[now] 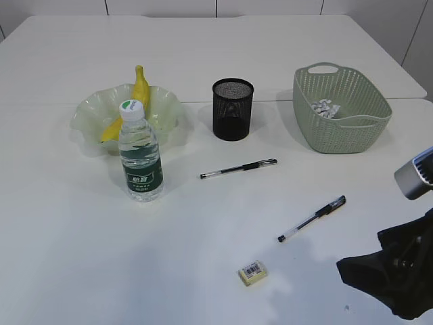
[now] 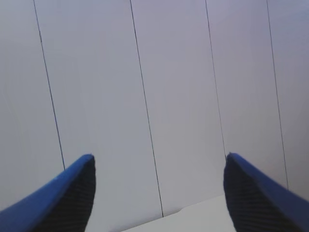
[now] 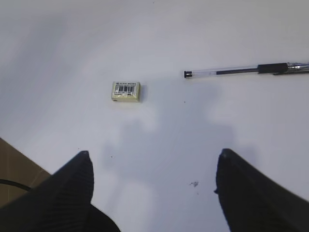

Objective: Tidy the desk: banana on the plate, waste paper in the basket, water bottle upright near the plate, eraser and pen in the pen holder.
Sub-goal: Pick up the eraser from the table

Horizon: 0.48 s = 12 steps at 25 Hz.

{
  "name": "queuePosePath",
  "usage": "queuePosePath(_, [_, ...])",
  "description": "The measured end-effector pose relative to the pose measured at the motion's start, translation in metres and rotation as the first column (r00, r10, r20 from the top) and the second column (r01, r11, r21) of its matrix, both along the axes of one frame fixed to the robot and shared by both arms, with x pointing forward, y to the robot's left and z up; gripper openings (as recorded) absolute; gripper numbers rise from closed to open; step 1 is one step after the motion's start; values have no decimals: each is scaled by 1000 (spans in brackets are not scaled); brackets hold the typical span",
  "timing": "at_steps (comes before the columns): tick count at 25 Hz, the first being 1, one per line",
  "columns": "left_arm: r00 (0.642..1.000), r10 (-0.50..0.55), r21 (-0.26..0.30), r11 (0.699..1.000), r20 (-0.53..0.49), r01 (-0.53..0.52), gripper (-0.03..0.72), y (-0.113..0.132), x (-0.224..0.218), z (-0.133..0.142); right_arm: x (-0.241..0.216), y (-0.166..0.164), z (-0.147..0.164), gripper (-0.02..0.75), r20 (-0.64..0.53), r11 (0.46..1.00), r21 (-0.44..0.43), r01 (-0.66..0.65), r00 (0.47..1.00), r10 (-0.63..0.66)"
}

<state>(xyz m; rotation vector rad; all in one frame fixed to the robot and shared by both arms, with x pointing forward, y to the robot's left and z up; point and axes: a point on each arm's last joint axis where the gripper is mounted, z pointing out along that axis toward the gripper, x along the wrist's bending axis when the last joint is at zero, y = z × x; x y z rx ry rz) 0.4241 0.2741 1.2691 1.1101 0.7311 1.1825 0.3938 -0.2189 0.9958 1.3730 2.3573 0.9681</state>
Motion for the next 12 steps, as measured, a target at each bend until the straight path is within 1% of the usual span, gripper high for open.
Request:
queuePosePath(3, [1000, 0, 0, 1000, 0, 0, 589, 0, 0, 0, 0, 0, 1, 586, -4, 1000, -4, -9, 1000, 9])
queuePosePath(10, [1000, 0, 0, 1000, 12, 0, 589, 0, -5, 2, 6, 4, 15, 586, 18, 1000, 11, -21, 1000, 21])
queuePosePath(12, [1000, 0, 0, 1000, 19, 0, 589, 0, -7, 3, 9, 6, 14, 586, -2, 1000, 6, -27, 1000, 27])
